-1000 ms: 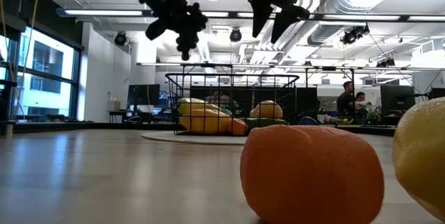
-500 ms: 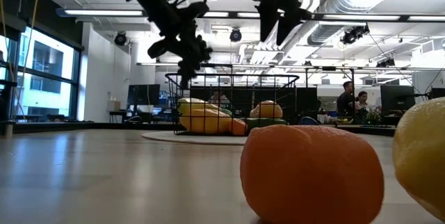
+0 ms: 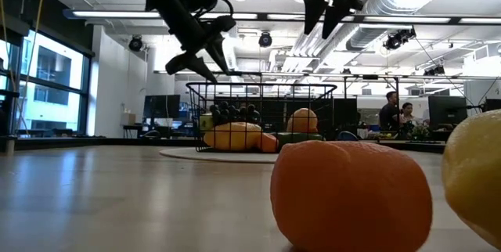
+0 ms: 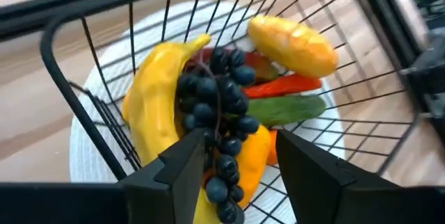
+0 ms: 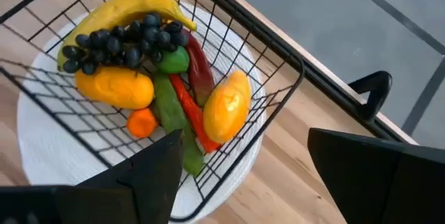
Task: Build produce basket
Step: Put the yellow lemon into the black wire basket
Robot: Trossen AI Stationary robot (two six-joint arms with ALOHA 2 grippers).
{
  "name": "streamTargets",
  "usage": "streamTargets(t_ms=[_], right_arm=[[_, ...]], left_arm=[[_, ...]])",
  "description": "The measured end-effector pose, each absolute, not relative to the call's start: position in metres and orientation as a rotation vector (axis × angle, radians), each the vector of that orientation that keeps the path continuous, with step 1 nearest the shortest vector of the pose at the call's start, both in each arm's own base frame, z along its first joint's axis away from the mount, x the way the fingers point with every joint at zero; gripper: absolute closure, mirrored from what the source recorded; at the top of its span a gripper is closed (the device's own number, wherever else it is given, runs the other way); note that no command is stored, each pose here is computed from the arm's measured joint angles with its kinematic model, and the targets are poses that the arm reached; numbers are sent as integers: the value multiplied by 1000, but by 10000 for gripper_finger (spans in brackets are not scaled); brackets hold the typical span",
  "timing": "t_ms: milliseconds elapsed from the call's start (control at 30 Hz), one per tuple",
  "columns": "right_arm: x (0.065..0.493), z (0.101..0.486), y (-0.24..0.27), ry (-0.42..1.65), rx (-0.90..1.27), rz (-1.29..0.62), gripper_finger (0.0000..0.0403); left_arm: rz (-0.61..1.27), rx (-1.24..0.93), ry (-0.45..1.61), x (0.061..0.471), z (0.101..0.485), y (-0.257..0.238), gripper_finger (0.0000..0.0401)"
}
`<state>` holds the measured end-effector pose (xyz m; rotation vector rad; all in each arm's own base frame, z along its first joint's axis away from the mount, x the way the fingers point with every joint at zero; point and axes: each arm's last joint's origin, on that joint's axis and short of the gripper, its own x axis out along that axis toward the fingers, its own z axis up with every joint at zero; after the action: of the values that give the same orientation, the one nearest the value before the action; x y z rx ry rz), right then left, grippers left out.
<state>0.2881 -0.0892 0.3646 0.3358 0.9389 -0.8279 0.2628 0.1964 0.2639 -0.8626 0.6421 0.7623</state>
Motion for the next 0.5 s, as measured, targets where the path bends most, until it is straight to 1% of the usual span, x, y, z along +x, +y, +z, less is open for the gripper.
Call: streamTargets(t_ms=[167,333,500], right_arm=[[287,367,-81,934,385,-767,116],[291,367,-65,954,501,-636,116],[296,367,-41,981,619,-511,116]], left_arm=[[707,-831,594,246,282,201,231],[692,-735,570,229,302,197,231],[671,-633,593,214,316,187,231]])
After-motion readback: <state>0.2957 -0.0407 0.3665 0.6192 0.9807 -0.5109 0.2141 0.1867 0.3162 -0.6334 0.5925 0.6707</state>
